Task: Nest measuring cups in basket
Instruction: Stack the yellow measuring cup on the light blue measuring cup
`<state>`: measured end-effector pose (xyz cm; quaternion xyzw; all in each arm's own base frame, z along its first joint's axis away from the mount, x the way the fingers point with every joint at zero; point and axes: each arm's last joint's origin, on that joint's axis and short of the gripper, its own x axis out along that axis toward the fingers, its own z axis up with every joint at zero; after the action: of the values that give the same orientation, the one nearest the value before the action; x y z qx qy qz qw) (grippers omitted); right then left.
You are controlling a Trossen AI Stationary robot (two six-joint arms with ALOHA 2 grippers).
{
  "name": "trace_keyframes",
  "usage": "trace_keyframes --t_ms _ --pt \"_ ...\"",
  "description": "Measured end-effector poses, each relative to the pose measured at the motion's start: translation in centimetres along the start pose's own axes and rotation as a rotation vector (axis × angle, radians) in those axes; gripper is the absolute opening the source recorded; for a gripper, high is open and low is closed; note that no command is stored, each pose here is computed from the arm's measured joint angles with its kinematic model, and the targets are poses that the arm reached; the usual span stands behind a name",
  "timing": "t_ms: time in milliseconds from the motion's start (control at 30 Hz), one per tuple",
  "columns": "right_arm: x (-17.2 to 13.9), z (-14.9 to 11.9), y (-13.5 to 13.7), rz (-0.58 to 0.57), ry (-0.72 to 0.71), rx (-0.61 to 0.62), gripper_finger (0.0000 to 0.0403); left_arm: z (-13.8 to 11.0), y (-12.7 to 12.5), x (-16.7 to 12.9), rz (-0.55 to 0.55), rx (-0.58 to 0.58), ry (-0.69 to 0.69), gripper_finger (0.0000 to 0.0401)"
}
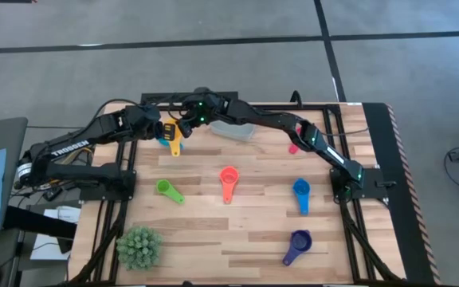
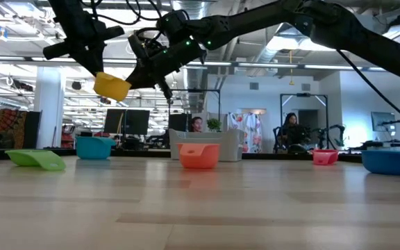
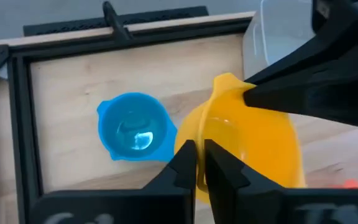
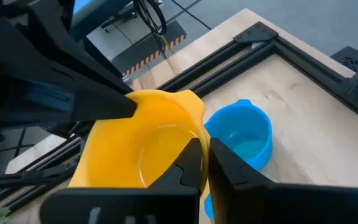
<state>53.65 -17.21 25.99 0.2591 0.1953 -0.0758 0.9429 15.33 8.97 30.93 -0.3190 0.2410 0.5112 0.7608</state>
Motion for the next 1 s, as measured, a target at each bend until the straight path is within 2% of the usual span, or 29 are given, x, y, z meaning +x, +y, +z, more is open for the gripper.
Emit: trace_keyframes --t_ms 200,300,467,767,1000 --pt "0.0 0.1 0.1 0.004 -0.010 -0.004 0.0028 0.1 0.3 0.1 0.034 -0.008 -0.006 0.0002" --pt "0.0 0.2 0.1 -0.033 -0.029 -0.002 0.0046 0.2 1.0 0.3 0.108 -0.027 -0.021 0.0002" --pt "-0.1 0.2 -0.2 -0.088 -0.028 -0.003 0.0092 0.2 2.5 1.4 0.248 -0.135 -0.082 0.0000" --pt "-0.5 0.0 -1.6 -0.147 0.020 0.021 0.0192 -2.2 3.6 4.7 0.234 -0.317 -0.075 0.0000" --pt "-0.4 -0.4 -1.6 -0.157 0.053 -0.005 0.0227 -4.5 4.6 6.9 0.252 -0.406 -0.096 0.0000"
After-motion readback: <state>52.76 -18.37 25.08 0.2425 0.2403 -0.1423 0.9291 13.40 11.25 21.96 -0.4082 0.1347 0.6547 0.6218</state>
